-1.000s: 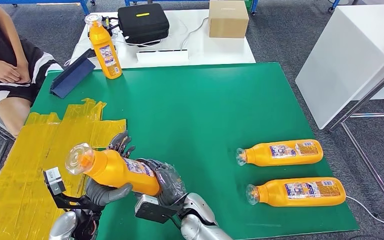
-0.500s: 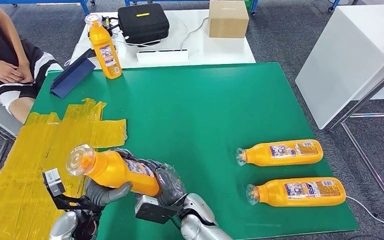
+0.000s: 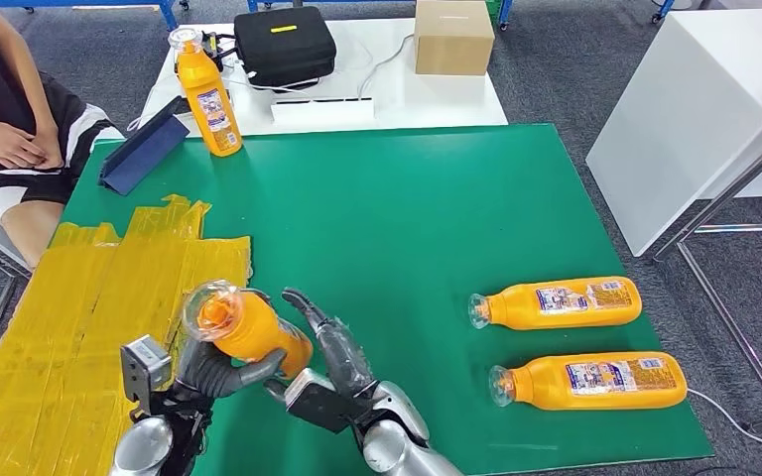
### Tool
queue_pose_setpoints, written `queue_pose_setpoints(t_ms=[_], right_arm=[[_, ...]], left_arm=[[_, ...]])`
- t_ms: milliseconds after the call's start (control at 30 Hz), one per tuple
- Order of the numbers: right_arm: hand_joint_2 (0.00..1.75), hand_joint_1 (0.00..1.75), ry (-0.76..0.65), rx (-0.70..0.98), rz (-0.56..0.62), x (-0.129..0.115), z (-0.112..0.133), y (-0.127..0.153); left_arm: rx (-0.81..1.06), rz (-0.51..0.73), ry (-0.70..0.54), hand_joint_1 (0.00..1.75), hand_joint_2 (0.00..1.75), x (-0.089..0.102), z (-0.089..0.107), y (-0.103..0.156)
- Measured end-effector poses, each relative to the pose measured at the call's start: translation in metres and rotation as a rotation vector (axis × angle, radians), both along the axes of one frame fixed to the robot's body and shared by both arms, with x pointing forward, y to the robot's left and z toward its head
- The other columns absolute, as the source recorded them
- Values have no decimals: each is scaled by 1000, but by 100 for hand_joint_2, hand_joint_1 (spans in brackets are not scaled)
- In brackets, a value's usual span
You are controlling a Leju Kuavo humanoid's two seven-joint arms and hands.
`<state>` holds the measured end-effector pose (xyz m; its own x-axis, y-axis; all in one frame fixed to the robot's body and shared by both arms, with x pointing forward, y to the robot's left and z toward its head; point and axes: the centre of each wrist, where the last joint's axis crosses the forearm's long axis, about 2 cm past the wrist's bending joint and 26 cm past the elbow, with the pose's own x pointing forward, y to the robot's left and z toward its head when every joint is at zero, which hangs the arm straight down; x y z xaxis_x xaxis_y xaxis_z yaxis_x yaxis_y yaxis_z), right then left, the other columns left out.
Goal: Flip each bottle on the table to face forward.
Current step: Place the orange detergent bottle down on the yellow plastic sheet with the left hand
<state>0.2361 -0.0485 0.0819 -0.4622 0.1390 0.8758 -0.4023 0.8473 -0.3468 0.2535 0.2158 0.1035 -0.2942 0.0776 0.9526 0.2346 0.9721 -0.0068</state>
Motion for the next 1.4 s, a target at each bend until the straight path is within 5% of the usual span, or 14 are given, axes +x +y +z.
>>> queue_pose_setpoints(t_ms=[100,233,467,700,1033,1167,1200,1300,1333,1400], right_arm=[[0,0,29,124,-45,1,11,-14],[175,0,7,230,-151,5,26,-42],[175,0,-45,298,-326,13,41,-88],[175,0,-75,316,-389,13,47,-106],[175,0,-81,330,-408,15,49,-116],[175,0,-79,329,-408,16,50,-116],[175,0,-78,328,-408,16,50,-116],[175,0,-74,326,-409,16,50,-116],[175,0,-73,325,-410,16,50,-116],[175,0,-70,321,-411,16,50,-116]], left_arm=[[345,301,-139,175,175,4,16,9],[835,621,-293,175,175,14,38,24],[1366,757,-229,175,175,52,40,44],[1458,729,-145,175,175,74,34,52],[1552,548,291,175,175,111,-18,87],[1548,528,384,175,175,119,-22,94],[1547,527,408,154,175,121,-22,96],[1544,522,465,24,175,124,-24,98],[1542,524,475,0,175,124,-24,99],[1533,538,485,0,175,125,-25,101]])
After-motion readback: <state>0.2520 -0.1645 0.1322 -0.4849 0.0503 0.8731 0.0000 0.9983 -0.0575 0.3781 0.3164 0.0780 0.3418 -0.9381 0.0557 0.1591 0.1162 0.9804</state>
